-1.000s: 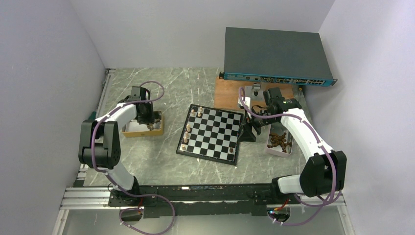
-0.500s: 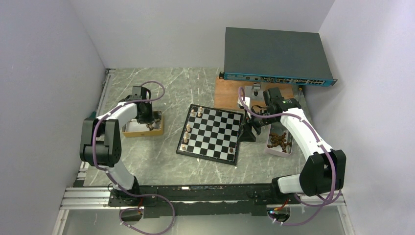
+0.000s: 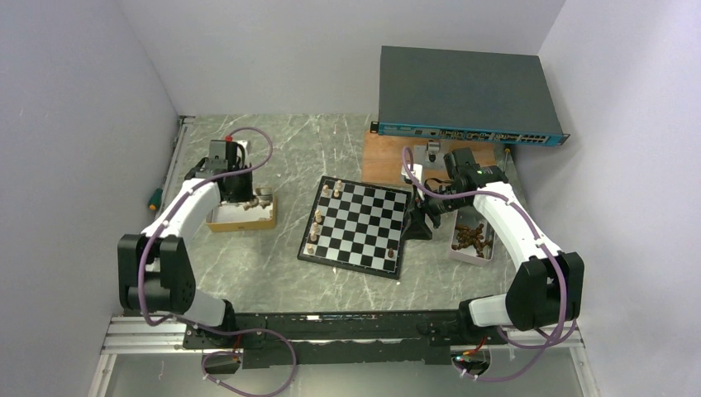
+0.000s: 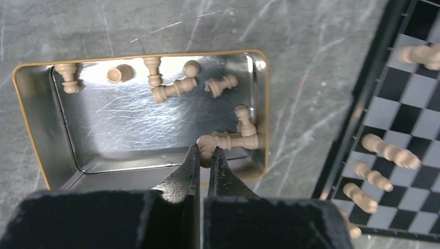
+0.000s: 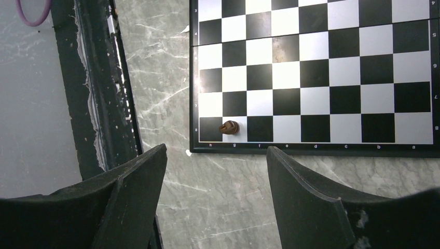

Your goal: Set up the chess pieces on the board

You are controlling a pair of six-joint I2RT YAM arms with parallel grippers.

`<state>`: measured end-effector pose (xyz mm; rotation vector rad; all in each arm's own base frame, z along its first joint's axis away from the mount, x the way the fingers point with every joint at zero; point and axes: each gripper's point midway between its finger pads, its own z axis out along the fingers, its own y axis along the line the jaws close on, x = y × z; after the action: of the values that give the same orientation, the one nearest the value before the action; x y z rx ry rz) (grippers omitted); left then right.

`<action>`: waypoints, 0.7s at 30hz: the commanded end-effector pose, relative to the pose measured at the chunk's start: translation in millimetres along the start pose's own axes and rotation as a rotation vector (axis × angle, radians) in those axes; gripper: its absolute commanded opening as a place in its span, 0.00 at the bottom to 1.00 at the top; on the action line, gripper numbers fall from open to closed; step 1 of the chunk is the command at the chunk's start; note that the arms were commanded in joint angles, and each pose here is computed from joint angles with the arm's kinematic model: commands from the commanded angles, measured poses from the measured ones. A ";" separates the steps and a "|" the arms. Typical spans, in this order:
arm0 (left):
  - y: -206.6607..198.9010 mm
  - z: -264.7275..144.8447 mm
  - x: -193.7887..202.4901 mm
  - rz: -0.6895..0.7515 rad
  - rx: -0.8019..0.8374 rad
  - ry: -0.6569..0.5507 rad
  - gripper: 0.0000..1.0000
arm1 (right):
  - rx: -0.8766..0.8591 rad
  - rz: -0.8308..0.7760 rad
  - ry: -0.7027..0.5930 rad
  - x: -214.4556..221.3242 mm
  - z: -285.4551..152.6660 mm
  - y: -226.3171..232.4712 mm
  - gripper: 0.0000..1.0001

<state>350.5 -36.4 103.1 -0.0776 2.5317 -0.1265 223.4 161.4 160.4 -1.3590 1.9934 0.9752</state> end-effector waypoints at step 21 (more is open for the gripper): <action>-233.8 -55.4 64.0 0.313 0.498 -0.013 0.00 | -0.017 -0.191 0.040 -39.2 11.6 12.9 0.73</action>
<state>262.4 -249.3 143.5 0.5558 2.3733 -0.6745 218.6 191.6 174.1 -1.5710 1.8889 0.9139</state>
